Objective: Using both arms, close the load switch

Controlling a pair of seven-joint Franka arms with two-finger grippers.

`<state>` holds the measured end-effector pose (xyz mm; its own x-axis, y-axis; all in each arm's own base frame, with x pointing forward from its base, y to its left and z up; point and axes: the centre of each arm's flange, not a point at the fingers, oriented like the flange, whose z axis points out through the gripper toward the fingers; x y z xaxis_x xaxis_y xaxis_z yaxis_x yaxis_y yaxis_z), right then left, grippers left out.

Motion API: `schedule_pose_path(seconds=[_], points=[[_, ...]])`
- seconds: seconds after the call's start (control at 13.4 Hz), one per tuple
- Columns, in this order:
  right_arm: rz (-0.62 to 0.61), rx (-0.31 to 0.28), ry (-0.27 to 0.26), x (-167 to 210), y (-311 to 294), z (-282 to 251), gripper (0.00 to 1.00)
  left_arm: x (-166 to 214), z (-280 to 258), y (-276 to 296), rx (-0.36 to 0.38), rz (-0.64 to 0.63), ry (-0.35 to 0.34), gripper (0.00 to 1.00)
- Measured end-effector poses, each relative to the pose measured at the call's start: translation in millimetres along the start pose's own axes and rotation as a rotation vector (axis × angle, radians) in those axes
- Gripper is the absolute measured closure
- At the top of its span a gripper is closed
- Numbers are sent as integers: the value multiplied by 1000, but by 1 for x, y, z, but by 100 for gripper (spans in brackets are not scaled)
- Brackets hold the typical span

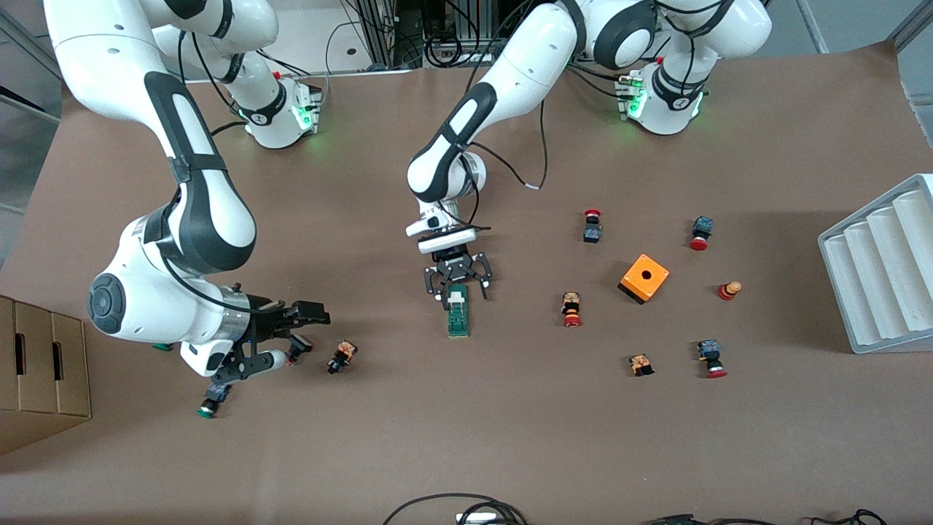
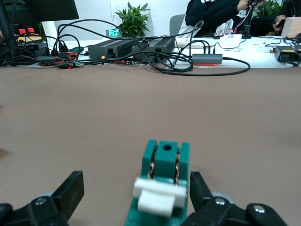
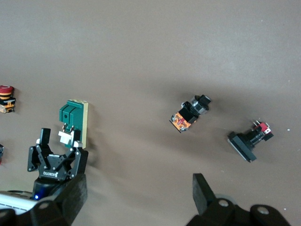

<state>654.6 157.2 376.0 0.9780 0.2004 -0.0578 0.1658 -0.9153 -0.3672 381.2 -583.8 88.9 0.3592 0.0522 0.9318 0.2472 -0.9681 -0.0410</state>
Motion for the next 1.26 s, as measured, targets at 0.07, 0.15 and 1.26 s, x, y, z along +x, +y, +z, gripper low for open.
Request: schedule_pose_path(seconds=[0.07,0.15,1.26], points=[[-9,-1,2,0,1,1,0,-6,-5,2,-3,-11,8,0],[-19,-2,4,0,3,2,0,-11,-9,4,-3,-22,20,0],[3,85,11,-5,15,10,0,-33,-6,9,4,-63,59,13]])
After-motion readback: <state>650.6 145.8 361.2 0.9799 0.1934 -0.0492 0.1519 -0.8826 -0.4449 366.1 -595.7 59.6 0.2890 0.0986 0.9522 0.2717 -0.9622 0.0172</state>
